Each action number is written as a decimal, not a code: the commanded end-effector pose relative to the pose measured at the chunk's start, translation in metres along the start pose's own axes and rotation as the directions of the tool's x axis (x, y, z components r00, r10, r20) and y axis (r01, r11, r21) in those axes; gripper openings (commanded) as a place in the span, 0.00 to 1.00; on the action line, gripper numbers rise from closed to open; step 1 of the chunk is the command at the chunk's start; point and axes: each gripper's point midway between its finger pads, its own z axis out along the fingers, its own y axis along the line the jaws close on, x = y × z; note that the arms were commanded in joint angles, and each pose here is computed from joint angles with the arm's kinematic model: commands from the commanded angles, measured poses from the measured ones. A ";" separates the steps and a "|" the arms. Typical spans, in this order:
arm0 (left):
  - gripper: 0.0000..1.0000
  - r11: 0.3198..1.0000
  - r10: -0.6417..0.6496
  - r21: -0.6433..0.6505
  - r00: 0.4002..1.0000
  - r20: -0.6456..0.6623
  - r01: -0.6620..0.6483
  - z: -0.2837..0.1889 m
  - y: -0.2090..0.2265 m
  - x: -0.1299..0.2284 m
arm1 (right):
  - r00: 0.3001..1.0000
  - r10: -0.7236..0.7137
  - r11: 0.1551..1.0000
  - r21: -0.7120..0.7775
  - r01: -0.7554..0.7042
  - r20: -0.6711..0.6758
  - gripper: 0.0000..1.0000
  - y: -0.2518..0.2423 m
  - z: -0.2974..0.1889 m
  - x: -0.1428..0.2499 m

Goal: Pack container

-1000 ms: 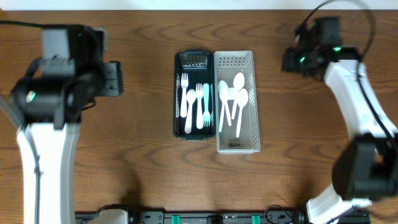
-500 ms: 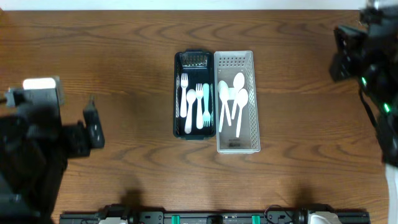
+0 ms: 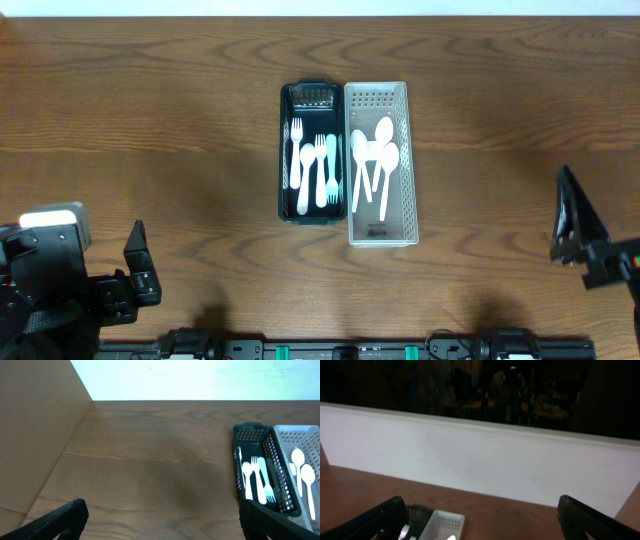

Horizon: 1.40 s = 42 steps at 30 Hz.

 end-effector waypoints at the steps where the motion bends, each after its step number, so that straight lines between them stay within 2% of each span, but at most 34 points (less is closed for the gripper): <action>1: 0.98 1.000 0.007 -0.013 1.000 0.000 -0.007 -0.001 0.002 0.000 | 1.000 -0.001 1.000 0.000 0.001 -0.017 0.99 0.002 -0.010 0.007; 10: 0.98 1.000 0.007 -0.013 1.000 0.000 -0.007 -0.001 0.002 0.000 | 0.968 0.040 0.999 -0.003 -0.042 -0.247 0.99 0.006 -0.021 0.065; 21: 0.98 1.000 0.007 -0.013 1.000 0.000 -0.007 -0.001 0.002 0.000 | 0.809 0.097 0.994 0.012 -0.110 -0.580 0.99 0.016 -0.059 0.147; 27: 0.98 1.000 0.007 -0.013 1.000 0.000 -0.007 -0.001 0.002 0.000 | 0.873 0.071 0.993 0.121 -0.014 -0.482 0.99 -0.010 -0.049 0.128; 32: 0.98 1.000 0.007 -0.013 1.000 0.000 -0.007 -0.001 0.002 0.000 | 0.927 -0.002 0.990 0.132 0.056 -0.375 0.99 -0.017 -0.040 0.125; 36: 0.98 1.000 0.007 -0.013 1.000 0.000 -0.007 -0.001 0.002 0.000 | 0.940 -0.007 0.989 0.136 0.057 -0.342 0.99 -0.018 -0.030 0.152; 42: 0.98 1.000 0.007 -0.013 1.000 0.000 -0.007 -0.001 0.002 0.000 | 0.917 0.003 0.990 0.133 0.055 -0.400 0.99 -0.020 -0.014 0.214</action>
